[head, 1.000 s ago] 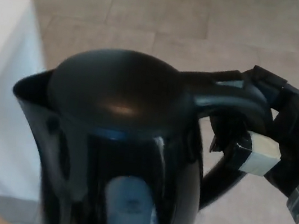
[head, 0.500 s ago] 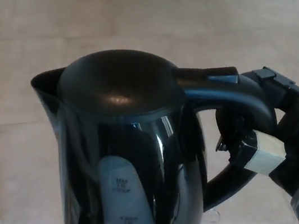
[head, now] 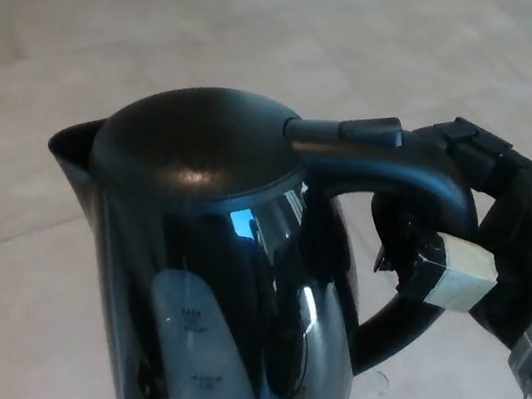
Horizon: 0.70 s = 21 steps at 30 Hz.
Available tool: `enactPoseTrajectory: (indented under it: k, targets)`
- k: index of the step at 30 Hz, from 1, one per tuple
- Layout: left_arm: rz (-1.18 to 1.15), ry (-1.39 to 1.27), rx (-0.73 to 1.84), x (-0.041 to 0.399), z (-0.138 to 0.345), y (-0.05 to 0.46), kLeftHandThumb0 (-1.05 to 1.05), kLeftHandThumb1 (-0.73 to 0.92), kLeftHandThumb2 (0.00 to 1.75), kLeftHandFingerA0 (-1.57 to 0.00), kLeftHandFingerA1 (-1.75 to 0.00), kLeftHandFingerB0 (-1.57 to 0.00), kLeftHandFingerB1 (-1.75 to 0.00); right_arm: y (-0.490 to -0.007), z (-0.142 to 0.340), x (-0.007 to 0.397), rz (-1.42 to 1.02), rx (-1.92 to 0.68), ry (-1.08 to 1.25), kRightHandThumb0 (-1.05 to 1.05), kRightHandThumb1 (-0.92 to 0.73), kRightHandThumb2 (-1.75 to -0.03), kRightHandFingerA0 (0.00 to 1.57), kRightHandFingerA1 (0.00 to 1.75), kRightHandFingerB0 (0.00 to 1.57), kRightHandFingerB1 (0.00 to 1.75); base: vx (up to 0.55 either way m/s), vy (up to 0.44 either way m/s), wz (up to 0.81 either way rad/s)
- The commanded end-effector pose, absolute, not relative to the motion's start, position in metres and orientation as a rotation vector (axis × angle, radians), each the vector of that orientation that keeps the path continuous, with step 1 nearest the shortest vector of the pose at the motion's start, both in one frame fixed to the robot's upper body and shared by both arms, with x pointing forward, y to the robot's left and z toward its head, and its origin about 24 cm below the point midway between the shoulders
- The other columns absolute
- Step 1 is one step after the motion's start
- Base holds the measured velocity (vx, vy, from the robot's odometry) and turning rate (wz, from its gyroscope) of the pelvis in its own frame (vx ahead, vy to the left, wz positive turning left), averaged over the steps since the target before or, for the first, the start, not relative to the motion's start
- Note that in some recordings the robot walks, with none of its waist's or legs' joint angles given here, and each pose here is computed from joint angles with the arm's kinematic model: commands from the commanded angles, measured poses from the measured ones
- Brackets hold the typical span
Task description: Pick up a kettle on a counter using the right hand and walk towards another counter and put the kettle near the coffee maker
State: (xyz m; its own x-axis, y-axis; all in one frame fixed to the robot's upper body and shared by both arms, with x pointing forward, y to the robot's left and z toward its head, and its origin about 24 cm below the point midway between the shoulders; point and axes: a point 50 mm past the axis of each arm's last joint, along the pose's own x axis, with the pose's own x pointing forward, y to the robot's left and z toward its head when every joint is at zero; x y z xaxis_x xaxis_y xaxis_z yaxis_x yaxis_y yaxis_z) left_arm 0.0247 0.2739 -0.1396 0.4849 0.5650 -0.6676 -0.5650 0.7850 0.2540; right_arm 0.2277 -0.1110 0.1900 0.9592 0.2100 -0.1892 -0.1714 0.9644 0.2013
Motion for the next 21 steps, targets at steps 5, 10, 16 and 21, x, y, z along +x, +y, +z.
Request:
enactPoseTrajectory:
  k: [5,10,16,21]
  targets:
    - [0.697,0.779,0.021,0.021,-0.136,0.275,-0.09,0.4,1.2,-1.56,-1.5,-1.33,-1.43,-0.09,0.226,0.225,0.285,0.379,-0.014,-0.18,-0.4,-1.39,1.02,1.75,0.88,1.5,0.11,0.005,-0.56]
    - [0.696,0.783,0.031,0.02,-0.136,0.275,-0.09,0.43,1.14,-1.57,-1.46,-1.4,-1.36,-0.089,0.227,0.224,0.276,0.398,-0.026,-0.23,-0.43,-1.36,0.99,1.75,0.83,1.51,0.11,0.053,-0.53]
    - [0.7,0.786,0.033,0.017,-0.136,0.275,-0.08,0.41,1.21,-1.56,-1.49,-1.3,-1.45,-0.089,0.231,0.225,0.259,0.416,-0.059,-0.23,-0.45,-1.35,1.0,1.75,0.8,1.54,0.13,0.223,-0.38]
    - [0.696,0.802,0.025,0.016,-0.137,0.276,-0.07,0.45,1.18,-1.57,-1.48,-1.34,-1.4,-0.088,0.237,0.225,0.267,0.449,-0.114,-0.22,-0.45,-1.36,1.02,1.75,0.86,1.48,0.16,0.227,-0.19]
